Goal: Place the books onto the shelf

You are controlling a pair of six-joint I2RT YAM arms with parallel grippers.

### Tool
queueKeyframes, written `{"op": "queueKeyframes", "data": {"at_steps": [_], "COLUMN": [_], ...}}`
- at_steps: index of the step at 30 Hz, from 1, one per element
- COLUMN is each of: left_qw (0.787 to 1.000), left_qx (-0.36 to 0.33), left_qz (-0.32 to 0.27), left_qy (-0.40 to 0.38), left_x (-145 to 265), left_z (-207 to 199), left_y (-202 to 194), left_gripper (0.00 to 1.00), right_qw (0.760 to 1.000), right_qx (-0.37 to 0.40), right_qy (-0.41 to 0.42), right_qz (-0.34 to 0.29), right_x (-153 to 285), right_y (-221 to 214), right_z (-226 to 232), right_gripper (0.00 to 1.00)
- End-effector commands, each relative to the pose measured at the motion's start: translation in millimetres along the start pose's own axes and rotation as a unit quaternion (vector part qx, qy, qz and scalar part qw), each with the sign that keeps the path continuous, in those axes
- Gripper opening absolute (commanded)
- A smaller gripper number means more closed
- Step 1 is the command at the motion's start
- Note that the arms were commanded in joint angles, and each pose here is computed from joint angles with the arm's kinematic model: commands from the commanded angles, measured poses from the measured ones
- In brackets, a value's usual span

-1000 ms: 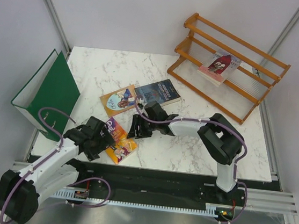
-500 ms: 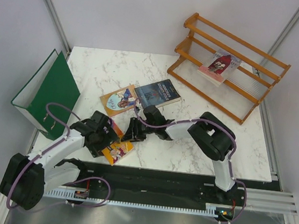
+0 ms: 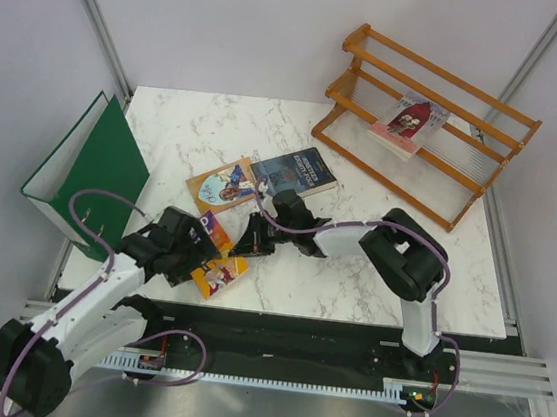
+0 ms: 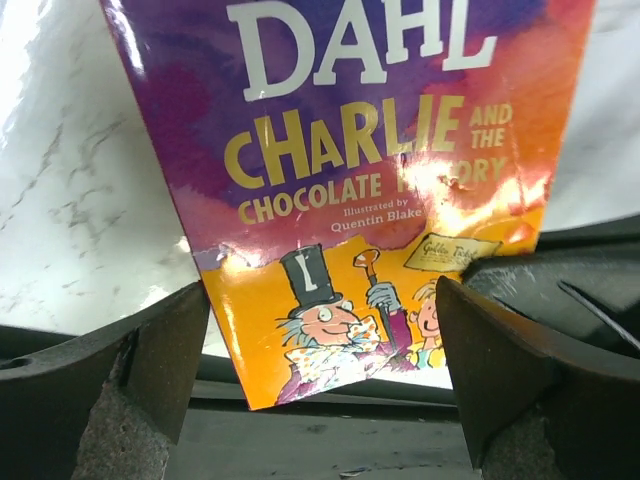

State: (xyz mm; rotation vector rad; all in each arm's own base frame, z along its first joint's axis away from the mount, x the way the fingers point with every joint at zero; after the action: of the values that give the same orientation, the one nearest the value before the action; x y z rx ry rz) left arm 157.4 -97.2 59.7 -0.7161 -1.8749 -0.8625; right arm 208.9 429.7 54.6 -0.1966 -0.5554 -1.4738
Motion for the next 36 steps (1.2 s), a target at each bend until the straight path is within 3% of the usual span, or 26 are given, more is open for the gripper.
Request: {"op": "queueKeyframes", "data": {"at_steps": [1,7,15,20,23,24,25,27,28,30,31,34,36], "left_qw": [0.988,0.965,0.897,0.896,0.885,0.881,0.879,0.869,0.868,0.862,0.862,0.854,0.845], "left_qx": [-0.018,-0.024,-0.041,-0.053,-0.06,-0.06,-0.059,-0.061,-0.063,-0.07,-0.072,-0.091,-0.106], "left_qz": [-0.109,-0.18,-0.204,-0.181,-0.189,-0.193,-0.196,-0.201,-0.201,-0.201,-0.199,-0.197,-0.198], "left_qy": [-0.107,-0.191,-0.39,-0.401,-0.421,-0.427,-0.431,-0.447,-0.45,-0.46,-0.461,-0.473,-0.485], "left_x": [41.4,67.1,74.4,64.7,70.1,72.5,74.0,80.3,81.9,88.0,88.6,94.6,102.4], "left_z": [-43.2,-57.7,-107.7,-121.9,-131.8,-134.4,-136.3,-143.0,-144.9,-151.1,-152.2,-159.5,-166.3], "left_y": [42.8,57.0,52.4,50.9,55.1,56.4,58.1,60.4,60.9,62.3,62.2,61.6,62.4], "left_gripper": [1.0,1.0,0.99,0.97,0.91,0.86,0.69,0.52,0.36,0.14,0.02,0.02,0.02], "right_qw": [0.998,0.993,0.985,0.978,0.977,0.978,0.978,0.98,0.98,0.984,0.985,0.99,0.991], "right_qx": [0.037,0.032,0.017,0.018,0.009,0.002,-0.001,-0.009,-0.009,-0.009,-0.002,0.006,-0.001], "right_qy": [0.038,0.073,0.142,0.182,0.19,0.187,0.186,0.18,0.178,0.156,0.145,0.1,0.07], "right_qz": [-0.037,-0.091,-0.099,-0.101,-0.096,-0.092,-0.09,-0.084,-0.084,-0.083,-0.094,-0.104,-0.114], "right_x": [42.2,103.4,133.2,142.2,144.0,142.8,142.6,141.1,141.4,139.7,142.1,146.6,149.5], "right_y": [29.7,61.6,62.8,55.6,49.3,46.0,44.1,39.2,37.9,34.2,35.8,30.9,27.6], "right_z": [29.7,46.3,79.4,93.0,91.8,87.3,85.4,79.2,78.0,68.7,67.6,56.9,45.8], "right_gripper": [0.0,0.0,0.0,0.0,0.0,0.0,0.0,0.0,0.01,0.08,0.19,0.4,0.47]}}
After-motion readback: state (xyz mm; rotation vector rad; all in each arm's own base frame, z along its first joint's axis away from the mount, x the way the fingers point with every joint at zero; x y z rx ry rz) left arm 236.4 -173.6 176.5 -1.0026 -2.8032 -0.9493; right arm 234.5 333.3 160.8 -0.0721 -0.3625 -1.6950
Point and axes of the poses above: each gripper's point midway between its finger pads, its own x axis back along the fingers, its own z axis along the line the jaws close on, y = z × x, the point moved 2 cm from there along x, back along the fingers, and after that the axes turned 4 degrees about -x, right-handed, at the moved point
